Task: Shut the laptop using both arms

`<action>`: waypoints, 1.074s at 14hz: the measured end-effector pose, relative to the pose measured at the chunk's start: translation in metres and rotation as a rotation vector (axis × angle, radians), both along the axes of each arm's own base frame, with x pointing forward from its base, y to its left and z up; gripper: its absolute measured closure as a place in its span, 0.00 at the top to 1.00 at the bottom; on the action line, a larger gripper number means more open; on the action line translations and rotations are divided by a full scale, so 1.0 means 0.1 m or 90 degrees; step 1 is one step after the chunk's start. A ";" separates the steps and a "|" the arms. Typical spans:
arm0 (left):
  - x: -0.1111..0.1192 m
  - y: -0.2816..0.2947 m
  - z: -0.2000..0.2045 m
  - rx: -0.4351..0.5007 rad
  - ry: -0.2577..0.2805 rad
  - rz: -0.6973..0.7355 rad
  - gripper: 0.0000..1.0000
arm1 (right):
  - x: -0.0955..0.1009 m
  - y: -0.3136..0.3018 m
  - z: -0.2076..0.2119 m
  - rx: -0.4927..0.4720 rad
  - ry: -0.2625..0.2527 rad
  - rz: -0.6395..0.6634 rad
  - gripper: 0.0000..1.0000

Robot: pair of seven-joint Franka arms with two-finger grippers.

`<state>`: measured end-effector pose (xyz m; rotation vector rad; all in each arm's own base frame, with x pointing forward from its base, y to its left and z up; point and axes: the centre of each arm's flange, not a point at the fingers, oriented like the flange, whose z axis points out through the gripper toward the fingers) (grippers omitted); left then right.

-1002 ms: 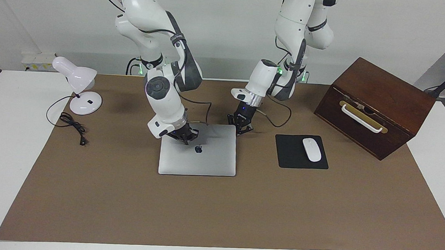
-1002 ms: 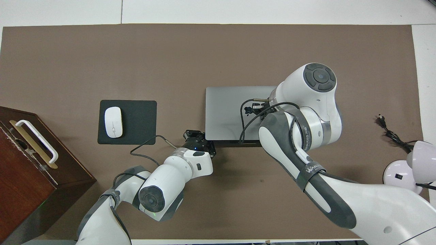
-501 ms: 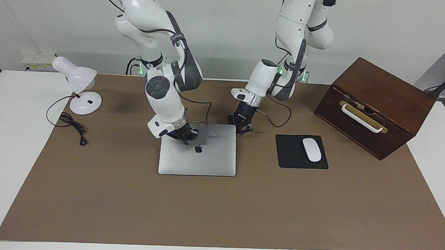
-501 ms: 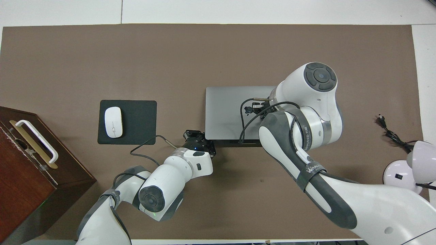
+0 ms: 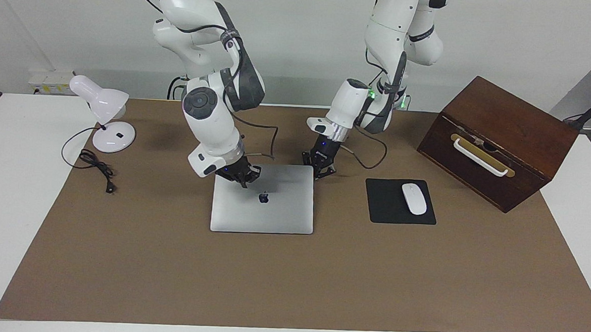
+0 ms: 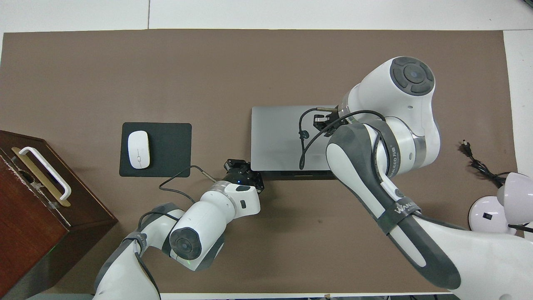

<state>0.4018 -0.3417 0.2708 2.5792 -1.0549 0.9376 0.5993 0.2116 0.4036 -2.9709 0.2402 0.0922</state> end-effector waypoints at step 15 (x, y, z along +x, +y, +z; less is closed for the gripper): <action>0.00 0.00 0.00 0.000 0.000 0.000 0.01 | 0.27 -0.52 0.54 -0.030 -0.083 0.026 0.07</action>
